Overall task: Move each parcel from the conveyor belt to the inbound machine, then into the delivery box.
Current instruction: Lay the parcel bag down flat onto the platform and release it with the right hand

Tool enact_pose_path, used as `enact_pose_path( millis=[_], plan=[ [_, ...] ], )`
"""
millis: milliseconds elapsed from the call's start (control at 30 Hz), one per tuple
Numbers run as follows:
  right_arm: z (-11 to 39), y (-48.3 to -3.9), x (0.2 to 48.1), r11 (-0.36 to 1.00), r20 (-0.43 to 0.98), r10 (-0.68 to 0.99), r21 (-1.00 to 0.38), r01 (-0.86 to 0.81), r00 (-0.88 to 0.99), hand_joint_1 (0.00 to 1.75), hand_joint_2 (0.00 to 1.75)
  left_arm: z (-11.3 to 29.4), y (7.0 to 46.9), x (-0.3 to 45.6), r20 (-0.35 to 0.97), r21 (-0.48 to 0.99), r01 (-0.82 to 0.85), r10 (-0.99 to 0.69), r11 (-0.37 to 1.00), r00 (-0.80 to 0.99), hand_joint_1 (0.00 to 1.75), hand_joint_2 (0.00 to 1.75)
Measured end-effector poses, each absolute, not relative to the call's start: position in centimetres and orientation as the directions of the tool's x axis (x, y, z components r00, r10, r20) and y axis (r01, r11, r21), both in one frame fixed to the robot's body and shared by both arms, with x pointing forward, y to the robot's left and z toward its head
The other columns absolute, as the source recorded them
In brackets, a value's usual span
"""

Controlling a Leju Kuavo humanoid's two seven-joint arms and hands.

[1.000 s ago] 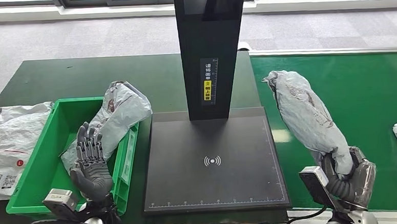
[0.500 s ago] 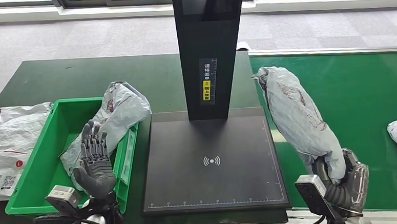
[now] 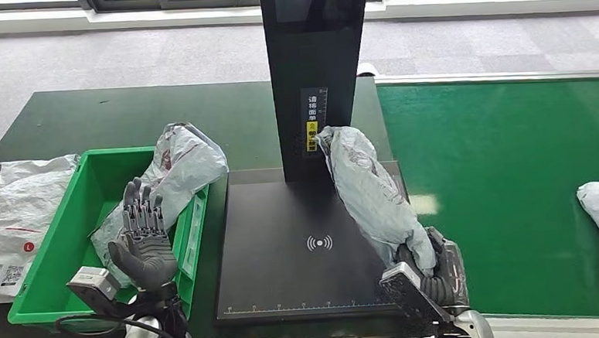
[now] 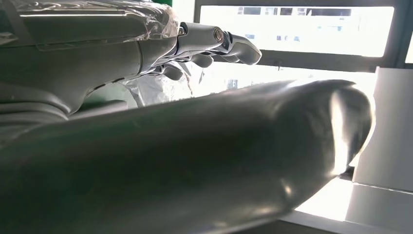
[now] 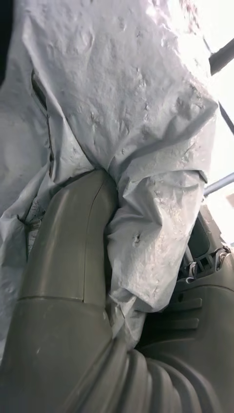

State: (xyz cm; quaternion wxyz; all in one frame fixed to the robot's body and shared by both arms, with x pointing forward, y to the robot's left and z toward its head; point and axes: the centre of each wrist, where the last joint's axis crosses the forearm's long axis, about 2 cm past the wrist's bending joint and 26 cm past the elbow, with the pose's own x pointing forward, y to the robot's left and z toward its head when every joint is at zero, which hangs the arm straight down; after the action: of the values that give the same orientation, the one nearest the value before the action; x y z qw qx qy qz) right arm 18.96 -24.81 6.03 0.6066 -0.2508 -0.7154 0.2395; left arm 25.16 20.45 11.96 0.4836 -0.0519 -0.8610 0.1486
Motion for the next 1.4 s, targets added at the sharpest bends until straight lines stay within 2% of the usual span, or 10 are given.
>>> enact_pose_path(
  millis=[267, 767, 800, 900, 933, 1400],
  plan=[
    [5.3, -23.0, 18.6, 0.795, 0.792, 0.598, -0.606, -0.030, -0.122, 1.75, 1.75, 12.0, 20.2, 25.6, 0.817, -0.320, -0.051, 0.248, 0.946, -0.521, 0.00, 0.00],
    [4.7, -21.3, 18.2, 0.806, 0.813, 0.566, -0.580, -0.115, -0.135, 1.73, 1.75, 11.7, 20.0, 25.7, 0.822, -0.325, -0.040, 0.261, 0.945, -0.505, 0.00, 0.00],
    [4.8, -21.1, 18.1, 0.809, 0.817, 0.560, -0.575, -0.124, -0.138, 1.45, 1.75, 11.7, 20.0, 25.7, 0.822, -0.325, -0.039, 0.262, 0.945, -0.505, 0.00, 0.00],
    [4.8, -20.4, 18.1, 0.818, 0.831, 0.537, -0.556, -0.151, -0.146, 0.16, 1.75, 11.7, 20.0, 25.7, 0.823, -0.325, -0.038, 0.262, 0.945, -0.505, 0.00, 0.00],
    [4.8, -20.2, 18.1, 0.821, 0.835, 0.530, -0.549, -0.158, -0.148, 0.00, 1.75, 11.7, 20.0, 25.7, 0.823, -0.324, -0.037, 0.263, 0.945, -0.504, 0.00, 0.00],
    [4.6, -19.6, 17.5, 0.866, 0.880, 0.441, -0.468, -0.173, -0.175, 0.00, 1.75, 11.4, 19.8, 25.8, 0.823, -0.357, -0.039, 0.295, 0.933, -0.486, 0.00, 0.00]
  ],
)
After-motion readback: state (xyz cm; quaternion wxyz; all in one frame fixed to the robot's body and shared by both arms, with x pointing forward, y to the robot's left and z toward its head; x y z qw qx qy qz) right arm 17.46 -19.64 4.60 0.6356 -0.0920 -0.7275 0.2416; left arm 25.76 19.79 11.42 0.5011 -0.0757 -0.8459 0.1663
